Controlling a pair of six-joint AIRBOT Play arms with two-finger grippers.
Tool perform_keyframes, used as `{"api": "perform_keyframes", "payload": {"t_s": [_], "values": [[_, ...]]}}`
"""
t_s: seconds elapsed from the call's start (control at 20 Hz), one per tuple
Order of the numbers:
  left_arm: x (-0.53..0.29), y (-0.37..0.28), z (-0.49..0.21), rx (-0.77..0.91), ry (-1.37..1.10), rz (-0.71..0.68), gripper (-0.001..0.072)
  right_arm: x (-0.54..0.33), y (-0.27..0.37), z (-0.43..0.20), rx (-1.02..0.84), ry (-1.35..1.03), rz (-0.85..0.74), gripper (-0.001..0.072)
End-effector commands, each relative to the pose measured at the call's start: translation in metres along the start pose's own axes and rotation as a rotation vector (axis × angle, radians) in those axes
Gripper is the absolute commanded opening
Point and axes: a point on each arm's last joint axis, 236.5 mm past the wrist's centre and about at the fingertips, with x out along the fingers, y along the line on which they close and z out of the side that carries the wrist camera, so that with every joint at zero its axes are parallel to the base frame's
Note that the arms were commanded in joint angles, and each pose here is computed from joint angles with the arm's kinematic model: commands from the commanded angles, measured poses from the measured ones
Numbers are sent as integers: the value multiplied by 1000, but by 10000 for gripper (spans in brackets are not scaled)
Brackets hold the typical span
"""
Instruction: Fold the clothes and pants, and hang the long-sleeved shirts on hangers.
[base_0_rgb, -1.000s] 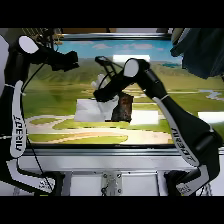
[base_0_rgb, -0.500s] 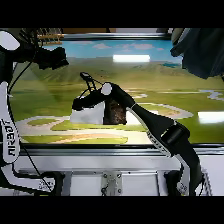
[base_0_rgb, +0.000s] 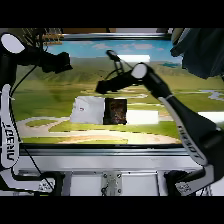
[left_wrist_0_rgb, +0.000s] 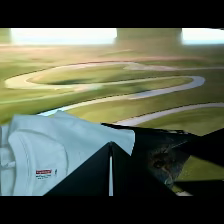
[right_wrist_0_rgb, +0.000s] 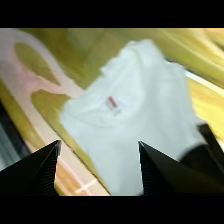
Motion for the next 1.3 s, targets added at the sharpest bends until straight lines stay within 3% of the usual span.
{"api": "perform_keyframes", "payload": {"t_s": [0.0, 0.1, 0.15, 0.35, 0.65, 1.1, 1.15, 1.2, 1.25], "values": [[21, -11, -34, 19, 50, -12, 5, -81, -90, -53, 109, 20, -240, 526], [35, -20, -60, 37, 84, -22, 5, -104, -128, -95, 233, 25, -292, 579], [42, -24, -71, 44, 98, -26, 5, -108, -142, -112, 305, 21, -297, 720], [64, -36, -107, 60, 170, -37, 5, -78, -157, -145, 409, 26, -193, 720], [71, -39, -123, 63, 213, -41, 5, -7, -141, -131, 572, -54, 107, 720], [71, -39, -123, 63, 215, -40, 5, 56, -102, -138, 498, 16, 184, 720], [71, -39, -123, 63, 215, -40, 5, 57, -101, -135, 483, 10, 179, 664], [71, -39, -123, 63, 216, -40, 5, 57, -100, -134, 476, 8, 181, 324], [70, -39, -124, 63, 218, -40, 5, 56, -101, -132, 450, 3, 182, 32]]}}
